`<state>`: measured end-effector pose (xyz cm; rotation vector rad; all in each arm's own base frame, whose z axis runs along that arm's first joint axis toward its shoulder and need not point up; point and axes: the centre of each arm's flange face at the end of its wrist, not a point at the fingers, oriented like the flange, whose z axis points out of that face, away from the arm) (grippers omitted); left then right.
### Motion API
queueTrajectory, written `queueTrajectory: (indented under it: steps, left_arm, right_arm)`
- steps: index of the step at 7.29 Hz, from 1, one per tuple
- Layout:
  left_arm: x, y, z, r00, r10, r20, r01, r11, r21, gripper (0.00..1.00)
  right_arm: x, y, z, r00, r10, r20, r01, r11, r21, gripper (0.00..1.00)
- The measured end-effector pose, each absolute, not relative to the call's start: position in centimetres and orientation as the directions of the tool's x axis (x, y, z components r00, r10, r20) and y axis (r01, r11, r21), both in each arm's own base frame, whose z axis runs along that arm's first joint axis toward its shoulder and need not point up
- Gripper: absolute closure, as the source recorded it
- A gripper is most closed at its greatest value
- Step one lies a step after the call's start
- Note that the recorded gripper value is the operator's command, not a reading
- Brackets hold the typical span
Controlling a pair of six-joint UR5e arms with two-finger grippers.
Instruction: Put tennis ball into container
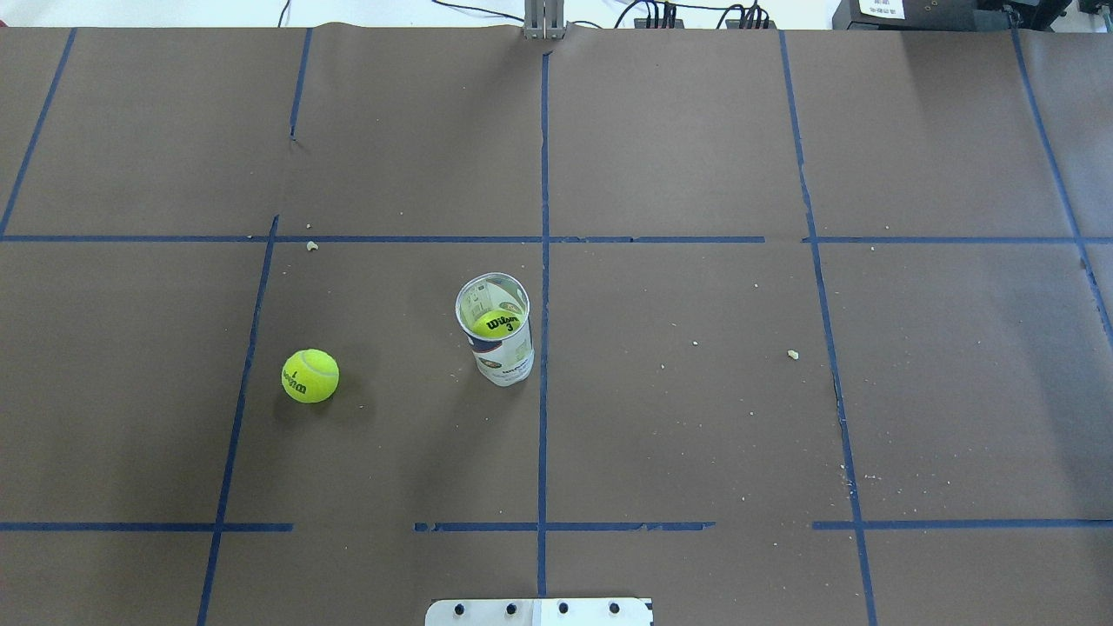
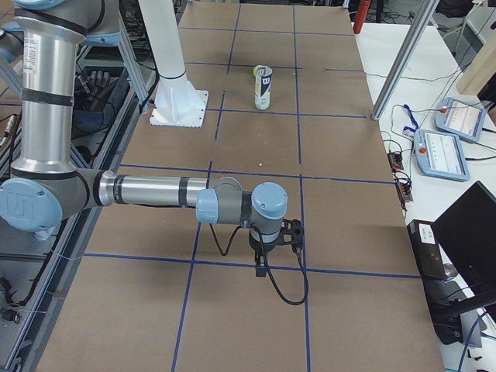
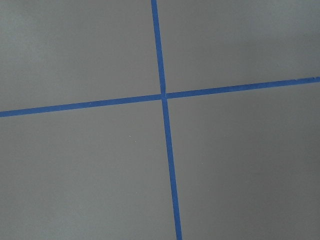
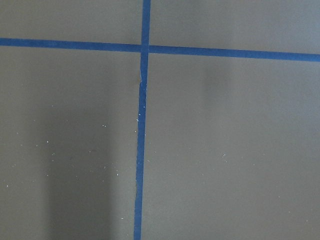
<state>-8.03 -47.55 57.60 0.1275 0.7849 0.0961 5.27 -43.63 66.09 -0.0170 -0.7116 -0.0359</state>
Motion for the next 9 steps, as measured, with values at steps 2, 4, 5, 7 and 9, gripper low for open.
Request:
queueTrajectory:
  steps: [2, 4, 5, 7, 9]
  left_arm:
    - [-8.1, -48.3, 57.0, 0.705, 0.191, -0.683, -0.039, 0.972, 0.233, 0.0]
    - [-8.1, -48.7, 56.8, 0.707, 0.221, -0.671, -0.035, 0.96, 0.279, 0.0]
    - [-8.1, -48.7, 57.1, 0.708, 0.207, -0.676, -0.023, 0.962, 0.27, 0.0]
    - [-8.1, -48.8, 56.9, 0.706, 0.192, -0.681, -0.008, 0.965, 0.264, 0.0]
    - [-7.9, -49.0, 56.0, 0.705, 0.216, -0.675, -0.006, 0.954, 0.299, 0.0]
  right_arm:
    - [5.3, -43.6, 66.1, 0.757, -0.027, 0.653, 0.039, 0.999, -0.003, 0.0]
    - [5.3, -43.6, 66.1, 0.757, -0.027, 0.653, 0.039, 0.999, -0.003, 0.0]
    - [5.3, -43.6, 66.1, 0.757, -0.027, 0.653, 0.039, 0.999, -0.003, 0.0]
    - [5.3, -43.6, 66.1, 0.757, -0.027, 0.653, 0.039, 0.999, -0.004, 0.0]
    - [5.3, -43.6, 66.1, 0.757, -0.027, 0.653, 0.039, 0.999, -0.003, 0.0]
